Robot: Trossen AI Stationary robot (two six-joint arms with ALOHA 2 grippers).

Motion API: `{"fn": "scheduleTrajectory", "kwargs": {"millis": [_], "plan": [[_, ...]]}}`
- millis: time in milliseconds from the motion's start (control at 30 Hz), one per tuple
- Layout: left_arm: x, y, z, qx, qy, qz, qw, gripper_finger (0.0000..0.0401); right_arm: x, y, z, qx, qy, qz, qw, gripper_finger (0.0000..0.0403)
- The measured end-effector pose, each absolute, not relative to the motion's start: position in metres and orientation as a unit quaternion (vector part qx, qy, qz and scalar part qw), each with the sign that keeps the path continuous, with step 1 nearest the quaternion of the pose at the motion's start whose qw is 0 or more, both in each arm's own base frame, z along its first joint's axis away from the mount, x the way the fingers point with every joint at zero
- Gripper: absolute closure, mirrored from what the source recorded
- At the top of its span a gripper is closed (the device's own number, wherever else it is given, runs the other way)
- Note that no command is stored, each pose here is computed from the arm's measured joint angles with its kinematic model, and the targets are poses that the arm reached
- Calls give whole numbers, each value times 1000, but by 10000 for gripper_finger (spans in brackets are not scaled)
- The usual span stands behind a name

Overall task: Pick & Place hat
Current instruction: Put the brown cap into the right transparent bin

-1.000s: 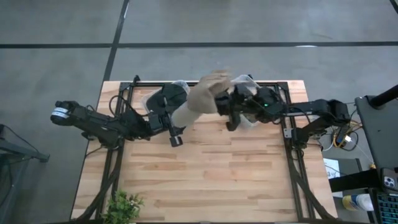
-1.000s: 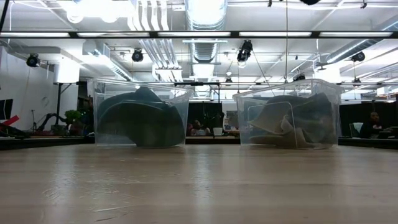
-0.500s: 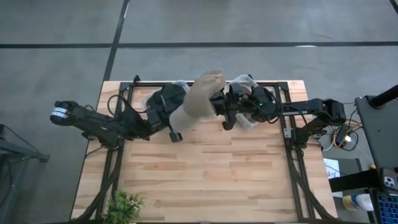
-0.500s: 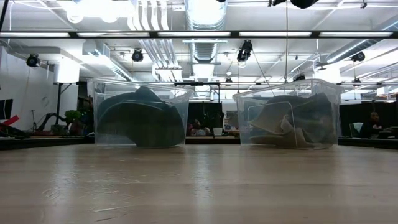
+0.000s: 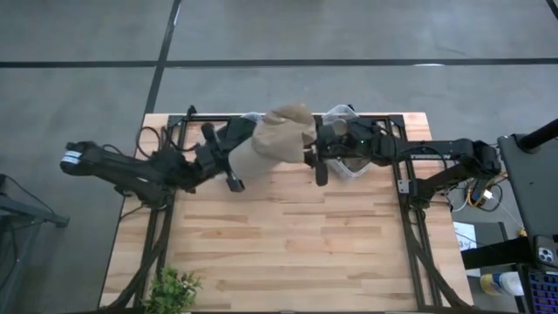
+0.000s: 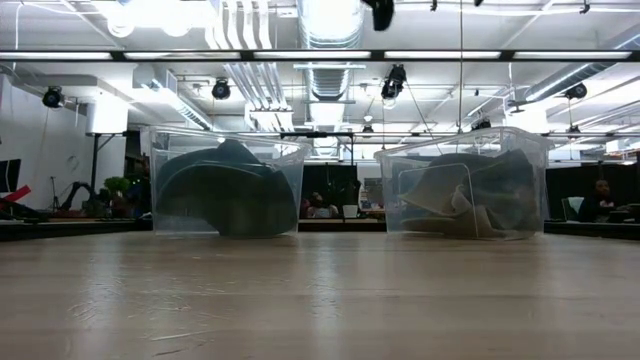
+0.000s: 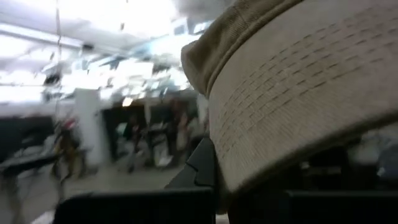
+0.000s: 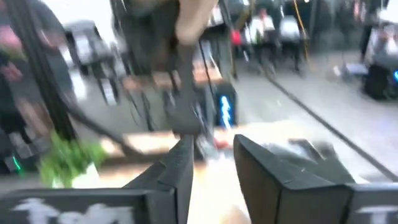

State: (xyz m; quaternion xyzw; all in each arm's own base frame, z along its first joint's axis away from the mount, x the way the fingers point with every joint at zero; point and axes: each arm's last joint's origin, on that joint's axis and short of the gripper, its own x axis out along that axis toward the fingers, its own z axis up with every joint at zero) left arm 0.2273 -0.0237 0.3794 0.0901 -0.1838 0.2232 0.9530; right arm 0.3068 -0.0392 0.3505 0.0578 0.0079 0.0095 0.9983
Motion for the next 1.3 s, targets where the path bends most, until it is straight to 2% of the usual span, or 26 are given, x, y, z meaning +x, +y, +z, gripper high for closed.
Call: {"fn": "scheduleTrajectory", "kwargs": {"millis": [167,333,433,633,867,1000,1300], "plan": [[212,-17,378,61,-120,282,950,396,291,-37,333,23,143,6,989,270],[210,-16,364,26,-50,294,954,396,277,-22,327,-18,217,39,975,267],[211,-16,360,-10,-20,285,958,396,272,-9,330,-51,219,69,972,271],[216,-18,348,-104,68,258,958,396,260,21,358,-94,167,114,975,287],[235,-22,333,-168,130,211,954,396,253,48,390,-167,136,8,977,287],[250,-23,322,-188,163,221,943,396,253,62,405,-195,146,-26,970,276],[284,-27,304,-191,213,211,935,396,289,91,396,-268,259,-67,925,233]]}}
